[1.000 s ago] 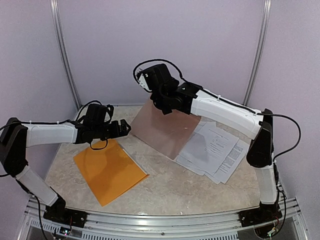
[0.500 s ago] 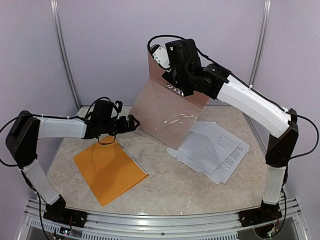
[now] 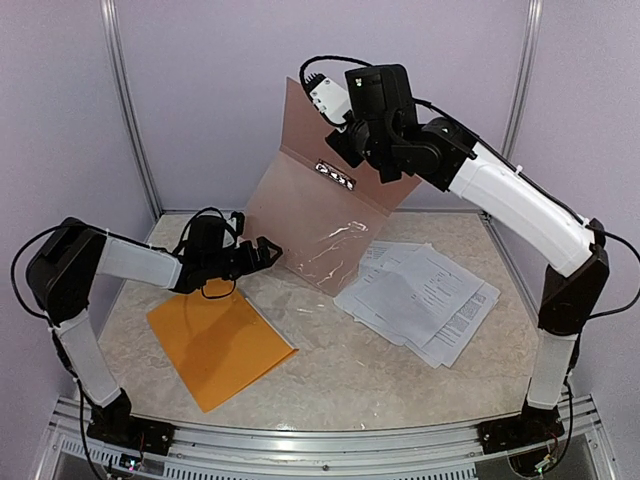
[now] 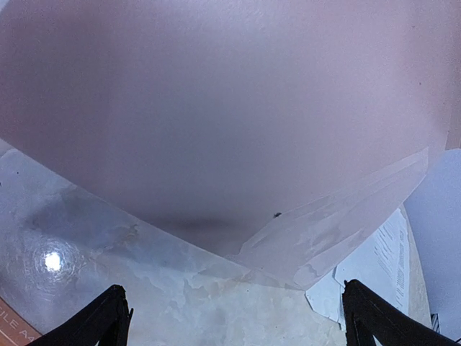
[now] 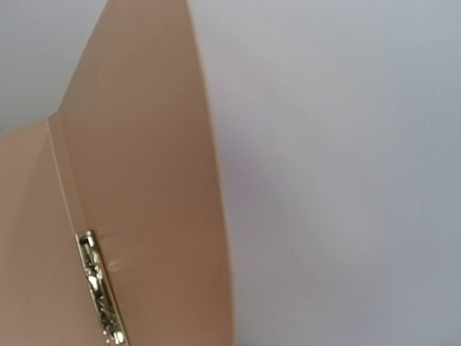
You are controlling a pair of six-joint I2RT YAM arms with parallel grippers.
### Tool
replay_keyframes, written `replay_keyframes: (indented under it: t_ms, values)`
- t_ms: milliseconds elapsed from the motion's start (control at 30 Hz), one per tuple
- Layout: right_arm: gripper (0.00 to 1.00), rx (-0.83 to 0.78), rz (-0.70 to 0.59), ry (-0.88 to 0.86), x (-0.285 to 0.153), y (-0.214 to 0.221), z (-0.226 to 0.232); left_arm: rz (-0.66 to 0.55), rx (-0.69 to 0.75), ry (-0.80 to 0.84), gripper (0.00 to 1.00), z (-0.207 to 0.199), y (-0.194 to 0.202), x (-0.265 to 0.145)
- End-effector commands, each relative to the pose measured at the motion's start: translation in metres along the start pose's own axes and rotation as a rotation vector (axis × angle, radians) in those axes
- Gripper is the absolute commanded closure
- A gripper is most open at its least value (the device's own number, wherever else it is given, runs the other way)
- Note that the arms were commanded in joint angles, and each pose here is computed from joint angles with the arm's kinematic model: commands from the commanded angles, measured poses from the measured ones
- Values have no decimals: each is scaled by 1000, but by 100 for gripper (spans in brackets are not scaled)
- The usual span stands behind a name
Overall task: Put the files into the folder
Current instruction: Open the folder at the center of the board.
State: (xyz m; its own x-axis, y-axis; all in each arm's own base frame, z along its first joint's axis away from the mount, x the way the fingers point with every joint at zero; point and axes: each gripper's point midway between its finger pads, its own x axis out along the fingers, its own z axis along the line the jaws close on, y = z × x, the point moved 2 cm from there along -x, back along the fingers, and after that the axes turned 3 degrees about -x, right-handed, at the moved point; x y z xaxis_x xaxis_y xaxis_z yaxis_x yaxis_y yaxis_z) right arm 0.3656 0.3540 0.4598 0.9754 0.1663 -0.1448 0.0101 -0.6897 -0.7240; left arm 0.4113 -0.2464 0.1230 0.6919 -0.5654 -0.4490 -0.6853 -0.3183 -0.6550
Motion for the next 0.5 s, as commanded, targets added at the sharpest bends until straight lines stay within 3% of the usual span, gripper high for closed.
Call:
replay_keyframes:
  t_ms: [0,267,467]
  values:
    - [100,93,-61,25,-19,-18,-30,-34,-65,68,1,13,2,12]
    - [100,100,-59,18,-17,-17,-29,-109,-94,222,1,12,-5,30]
    - [100,107,-56,8,-15,-15,-28,-99,-103,294,1,12,-11,54]
